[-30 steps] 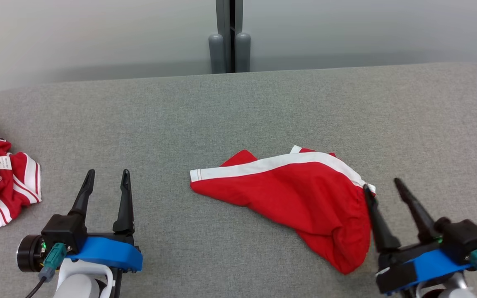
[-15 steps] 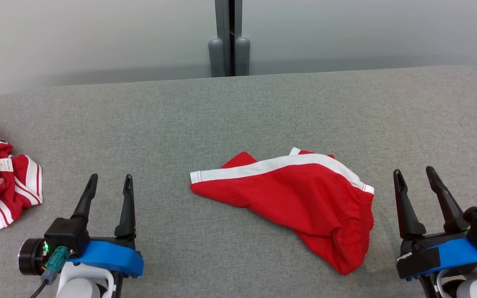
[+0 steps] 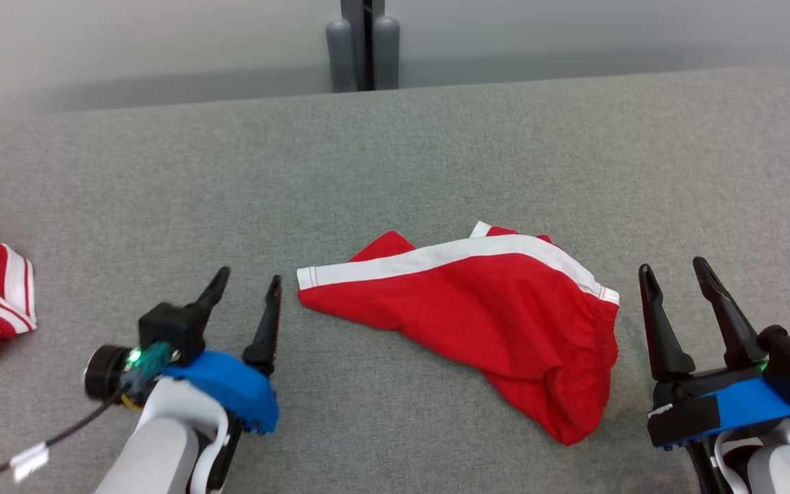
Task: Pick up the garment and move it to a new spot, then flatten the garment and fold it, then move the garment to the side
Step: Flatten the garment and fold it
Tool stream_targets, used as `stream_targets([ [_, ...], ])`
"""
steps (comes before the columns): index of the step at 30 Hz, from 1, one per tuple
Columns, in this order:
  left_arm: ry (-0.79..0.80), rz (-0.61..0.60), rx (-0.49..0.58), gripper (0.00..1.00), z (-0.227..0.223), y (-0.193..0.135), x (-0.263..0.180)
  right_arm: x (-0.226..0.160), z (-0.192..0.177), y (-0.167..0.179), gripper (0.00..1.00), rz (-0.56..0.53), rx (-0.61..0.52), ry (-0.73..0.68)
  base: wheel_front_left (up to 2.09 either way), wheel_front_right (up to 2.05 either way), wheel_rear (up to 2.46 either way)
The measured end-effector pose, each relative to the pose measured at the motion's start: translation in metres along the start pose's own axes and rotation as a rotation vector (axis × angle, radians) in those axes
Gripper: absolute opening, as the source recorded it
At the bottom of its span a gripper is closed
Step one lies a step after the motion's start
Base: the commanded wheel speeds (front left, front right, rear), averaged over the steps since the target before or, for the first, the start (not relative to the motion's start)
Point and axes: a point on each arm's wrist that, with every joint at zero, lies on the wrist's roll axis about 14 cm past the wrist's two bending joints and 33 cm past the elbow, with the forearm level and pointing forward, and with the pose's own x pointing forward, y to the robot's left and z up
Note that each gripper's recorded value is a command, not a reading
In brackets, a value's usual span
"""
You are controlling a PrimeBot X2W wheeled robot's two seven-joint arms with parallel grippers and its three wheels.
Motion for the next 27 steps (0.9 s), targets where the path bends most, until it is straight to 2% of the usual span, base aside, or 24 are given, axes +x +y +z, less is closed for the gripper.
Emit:
stream_targets([
  [7,0.186,-0.127,0.006,1.00,-0.026,-0.026,0.034,0.003,-0.015,-0.007,1.00,-0.020,0.010,0.036,0.00,0.00,0.00],
  [13,0.361,-0.169,0.018,1.00,-0.064,-0.030,0.045,0.000,-0.030,-0.022,1.00,-0.067,0.014,0.080,0.00,0.00,0.00],
  [15,0.383,-0.168,0.024,0.97,-0.068,-0.028,0.050,-0.001,-0.035,-0.029,1.00,-0.084,0.015,0.095,0.00,0.00,0.00],
  [16,0.391,-0.170,0.018,0.49,-0.069,-0.028,0.052,-0.002,-0.038,-0.032,1.00,-0.092,0.013,0.106,0.00,0.00,0.00],
  [17,0.396,-0.171,0.015,0.35,-0.070,-0.028,0.054,-0.003,-0.042,-0.034,1.00,-0.099,0.014,0.117,0.00,0.00,0.00],
  [18,0.401,-0.173,0.011,0.15,-0.072,-0.028,0.055,-0.004,-0.045,-0.037,1.00,-0.104,0.015,0.126,0.00,0.00,0.00],
  [19,0.401,-0.175,0.012,0.00,-0.072,-0.028,0.057,-0.005,-0.048,-0.038,1.00,-0.107,0.016,0.137,0.00,0.00,0.00],
  [27,0.392,-0.187,-0.008,0.00,-0.075,-0.033,0.058,0.009,-0.067,-0.017,1.00,-0.004,0.031,0.221,0.00,0.00,0.00],
])
